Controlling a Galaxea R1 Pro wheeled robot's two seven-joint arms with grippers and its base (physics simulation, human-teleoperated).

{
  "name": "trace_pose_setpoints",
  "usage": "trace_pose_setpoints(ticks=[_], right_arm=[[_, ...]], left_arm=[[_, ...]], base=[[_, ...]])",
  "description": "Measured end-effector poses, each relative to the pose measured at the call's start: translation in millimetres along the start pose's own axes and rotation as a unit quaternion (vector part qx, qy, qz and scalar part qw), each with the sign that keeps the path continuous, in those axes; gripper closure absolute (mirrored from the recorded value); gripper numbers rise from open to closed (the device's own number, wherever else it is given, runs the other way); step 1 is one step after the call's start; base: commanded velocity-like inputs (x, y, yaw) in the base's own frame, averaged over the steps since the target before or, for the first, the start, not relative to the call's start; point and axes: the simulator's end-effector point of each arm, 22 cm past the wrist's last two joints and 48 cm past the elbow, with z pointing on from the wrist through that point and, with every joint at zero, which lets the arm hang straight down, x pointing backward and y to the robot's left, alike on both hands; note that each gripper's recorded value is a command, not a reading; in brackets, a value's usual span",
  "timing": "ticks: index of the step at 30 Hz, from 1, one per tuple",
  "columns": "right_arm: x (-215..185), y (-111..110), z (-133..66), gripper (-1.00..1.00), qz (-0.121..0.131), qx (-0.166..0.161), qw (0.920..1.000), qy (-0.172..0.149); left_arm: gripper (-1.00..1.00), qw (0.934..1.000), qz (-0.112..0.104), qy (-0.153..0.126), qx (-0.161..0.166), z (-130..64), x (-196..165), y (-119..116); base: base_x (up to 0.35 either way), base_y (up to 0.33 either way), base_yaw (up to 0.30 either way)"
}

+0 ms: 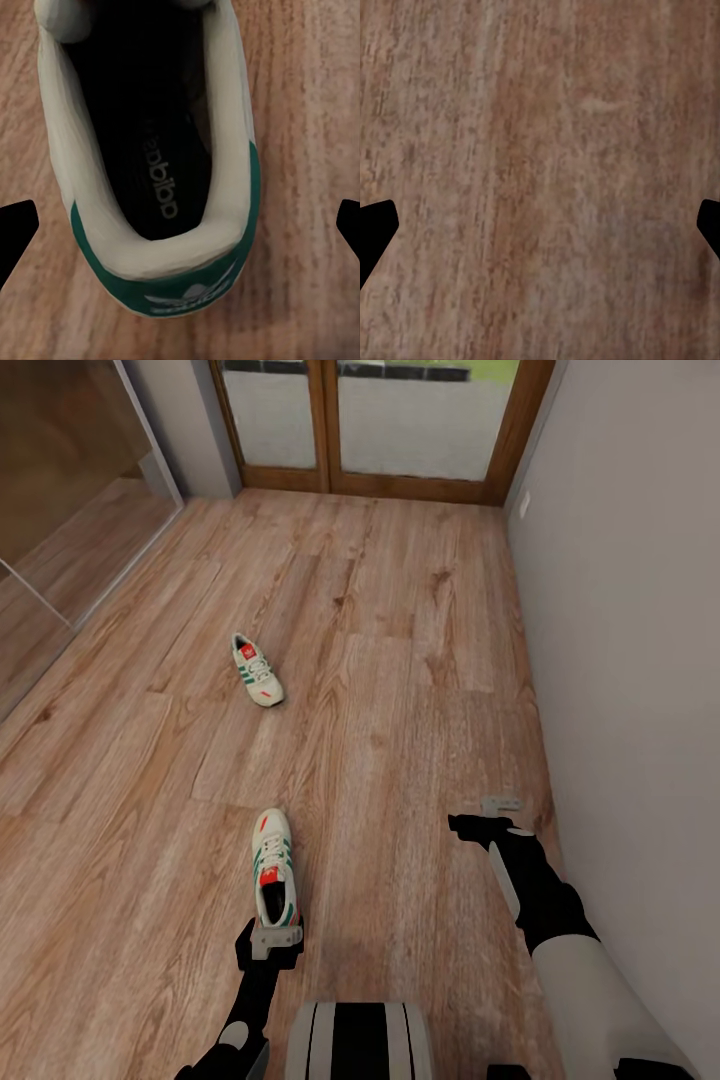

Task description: Pick up the two gym shoes and the two sandals from the corridor floor and place them onto the hallstand (shoe rack) in the corridor, making sure they are on the rack and not on the floor. Arrange them so the two gym shoes are next to each other and the two sandals are next to each other.

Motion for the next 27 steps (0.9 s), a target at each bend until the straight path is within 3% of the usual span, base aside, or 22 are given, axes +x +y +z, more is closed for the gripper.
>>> trace_pose_setpoints(ticks=[13,27], right_arm=[[27,-1,17.5,-1.0,-0.001,0.001,0.9997,0.023],[28,-1,18.1,-1.0,-0.001,0.001,0.9997,0.024]], left_arm=[[-1.0,0.9997,0.0,0.023,0.0,0.6,26,0],[-1.0,0.9997,0.001,0.024,0.001,0.6,27,0]], base=[[0.0,0.0,0.0],[0.008,0.0,0.0]])
